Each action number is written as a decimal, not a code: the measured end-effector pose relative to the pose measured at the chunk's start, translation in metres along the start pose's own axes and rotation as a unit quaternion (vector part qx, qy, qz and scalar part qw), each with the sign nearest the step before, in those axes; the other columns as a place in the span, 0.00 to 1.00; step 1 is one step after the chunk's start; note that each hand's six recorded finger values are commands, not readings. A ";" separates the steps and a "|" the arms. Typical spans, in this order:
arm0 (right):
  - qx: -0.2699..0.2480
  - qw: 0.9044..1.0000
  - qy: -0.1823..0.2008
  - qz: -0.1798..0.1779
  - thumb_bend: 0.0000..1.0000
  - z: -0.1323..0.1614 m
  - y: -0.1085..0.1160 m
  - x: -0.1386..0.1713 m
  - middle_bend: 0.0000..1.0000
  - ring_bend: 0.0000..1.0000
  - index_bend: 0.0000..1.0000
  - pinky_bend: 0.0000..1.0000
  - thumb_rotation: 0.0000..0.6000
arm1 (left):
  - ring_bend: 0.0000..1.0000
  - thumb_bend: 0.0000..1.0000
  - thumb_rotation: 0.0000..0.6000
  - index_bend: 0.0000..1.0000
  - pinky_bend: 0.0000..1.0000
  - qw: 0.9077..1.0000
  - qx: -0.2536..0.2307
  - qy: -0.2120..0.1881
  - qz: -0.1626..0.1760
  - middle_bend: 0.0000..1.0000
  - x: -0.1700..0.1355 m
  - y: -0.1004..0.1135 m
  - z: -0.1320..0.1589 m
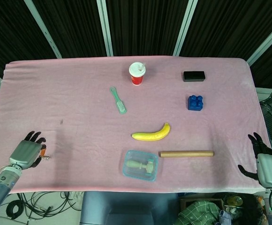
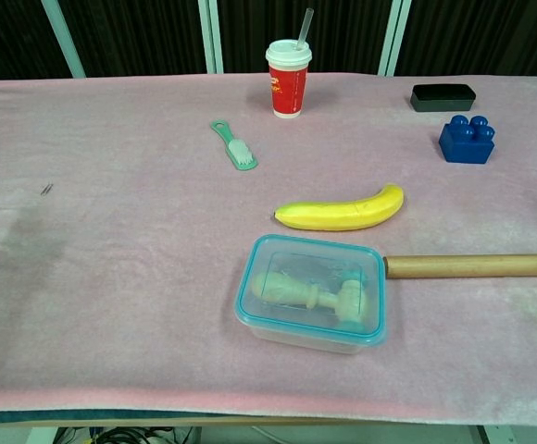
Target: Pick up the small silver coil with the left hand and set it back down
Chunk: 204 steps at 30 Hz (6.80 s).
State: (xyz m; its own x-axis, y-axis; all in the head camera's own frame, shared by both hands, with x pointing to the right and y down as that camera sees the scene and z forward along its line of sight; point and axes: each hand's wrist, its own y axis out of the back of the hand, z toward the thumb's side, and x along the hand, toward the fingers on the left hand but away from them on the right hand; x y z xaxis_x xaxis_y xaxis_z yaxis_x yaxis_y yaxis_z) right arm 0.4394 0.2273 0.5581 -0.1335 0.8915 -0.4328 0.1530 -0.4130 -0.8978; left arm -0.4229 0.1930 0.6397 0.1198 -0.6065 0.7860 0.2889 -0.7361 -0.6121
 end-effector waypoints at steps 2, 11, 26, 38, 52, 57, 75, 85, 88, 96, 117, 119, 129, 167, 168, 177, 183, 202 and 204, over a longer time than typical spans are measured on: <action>0.001 1.000 0.000 0.001 0.11 0.000 0.000 0.000 0.00 0.16 0.00 0.23 1.00 | 0.00 0.41 1.00 0.58 0.00 1.000 -0.008 0.004 -0.004 0.22 0.000 -0.003 -0.004; 0.003 1.000 -0.001 0.002 0.11 0.000 -0.001 0.000 0.00 0.16 0.00 0.23 1.00 | 0.00 0.41 1.00 0.58 0.00 1.000 -0.020 0.012 -0.013 0.22 0.000 -0.011 -0.019; 0.003 1.000 -0.002 0.004 0.11 0.000 -0.001 0.001 0.00 0.16 0.00 0.23 1.00 | 0.00 0.41 1.00 0.58 0.00 0.998 -0.039 0.025 0.036 0.22 0.006 0.028 -0.032; 0.006 1.000 -0.004 0.003 0.11 -0.001 -0.001 0.001 0.00 0.16 0.00 0.23 1.00 | 0.00 0.41 1.00 0.58 0.00 0.998 -0.044 0.041 0.029 0.22 0.049 0.058 -0.044; 0.007 1.000 -0.005 0.004 0.11 -0.001 -0.001 0.000 0.00 0.16 0.00 0.23 1.00 | 0.00 0.41 1.00 0.58 0.00 0.998 -0.044 0.050 -0.002 0.23 0.071 0.038 -0.047; 0.008 1.000 -0.005 0.004 0.11 -0.001 -0.001 0.000 0.00 0.16 0.00 0.23 1.00 | 0.00 0.41 1.00 0.58 0.00 0.997 -0.055 0.061 -0.008 0.23 0.068 0.029 -0.056; 0.009 1.000 -0.008 0.005 0.11 -0.001 -0.002 0.000 0.00 0.16 0.00 0.23 1.00 | 0.00 0.41 1.00 0.58 0.00 0.995 -0.074 0.070 -0.011 0.22 0.066 0.019 -0.071; 0.009 1.000 -0.008 0.006 0.11 -0.001 -0.002 0.000 0.00 0.16 0.00 0.23 1.00 | 0.00 0.41 1.00 0.58 0.00 0.995 -0.074 0.062 -0.007 0.22 0.070 0.021 -0.066; 0.009 1.000 -0.008 0.006 0.11 -0.001 -0.002 0.000 0.00 0.16 0.00 0.23 1.00 | 0.00 0.41 1.00 0.58 0.00 0.996 -0.073 0.059 -0.008 0.22 0.071 0.022 -0.064; 0.008 1.000 -0.009 0.006 0.11 -0.002 -0.002 0.000 0.00 0.16 0.00 0.23 1.00 | 0.00 0.41 1.00 0.58 0.00 0.995 -0.073 0.061 -0.011 0.22 0.071 0.021 -0.065; 0.008 1.000 -0.010 0.005 0.11 -0.002 -0.001 0.000 0.00 0.16 0.00 0.23 1.00 | 0.00 0.41 1.00 0.58 0.00 0.995 -0.076 0.063 -0.007 0.22 0.071 0.026 -0.063; 0.008 1.000 -0.010 0.005 0.11 -0.002 -0.001 0.000 0.00 0.16 0.00 0.23 1.00 | 0.00 0.41 1.00 0.58 0.00 0.995 -0.077 0.061 -0.005 0.22 0.070 0.028 -0.062; 0.008 1.000 -0.010 0.005 0.11 -0.002 -0.001 0.000 0.00 0.16 0.00 0.23 1.00 | 0.00 0.41 1.00 0.58 0.00 0.995 -0.080 0.057 0.011 0.22 0.066 0.041 -0.060; 0.010 1.000 -0.016 0.003 0.11 -0.003 -0.001 0.000 0.00 0.16 0.00 0.23 1.00 | 0.00 0.41 1.00 0.58 0.00 0.997 -0.050 0.039 0.051 0.23 0.118 0.102 -0.011; 0.010 1.000 -0.016 0.003 0.11 -0.003 -0.001 0.000 0.00 0.16 0.00 0.23 1.00 | 0.00 0.41 1.00 0.58 0.00 0.997 -0.050 0.041 0.050 0.23 0.119 0.102 -0.012; 0.011 1.000 -0.017 0.003 0.11 -0.004 -0.001 0.000 0.00 0.16 0.00 0.23 1.00 | 0.00 0.41 1.00 0.58 0.00 0.996 -0.046 0.063 0.035 0.23 0.124 0.094 -0.026; 0.012 1.000 -0.017 0.002 0.11 -0.003 -0.001 0.000 0.00 0.16 0.00 0.23 1.00 | 0.00 0.41 1.00 0.58 0.00 0.997 -0.040 0.068 0.020 0.23 0.126 0.085 -0.029; 0.012 1.000 -0.017 0.002 0.11 -0.003 -0.001 0.000 0.00 0.16 0.00 0.23 1.00 | 0.00 0.41 1.00 0.58 0.00 0.997 -0.040 0.061 0.030 0.23 0.139 0.084 -0.018; 0.012 1.000 -0.017 0.002 0.11 -0.003 -0.001 0.000 0.00 0.16 0.00 0.23 1.00 | 0.00 0.41 1.00 0.58 0.00 0.997 -0.040 0.060 0.029 0.23 0.140 0.083 -0.017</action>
State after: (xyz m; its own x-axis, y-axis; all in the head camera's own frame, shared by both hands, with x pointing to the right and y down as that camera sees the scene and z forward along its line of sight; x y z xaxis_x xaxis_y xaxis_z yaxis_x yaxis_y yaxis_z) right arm 0.4427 0.2280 0.5591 -0.1662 0.8829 -0.4392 0.1305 -0.4218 -0.8972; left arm -0.3980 0.0419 0.6979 0.0172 -0.6767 0.7361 0.2084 -0.7176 -0.6646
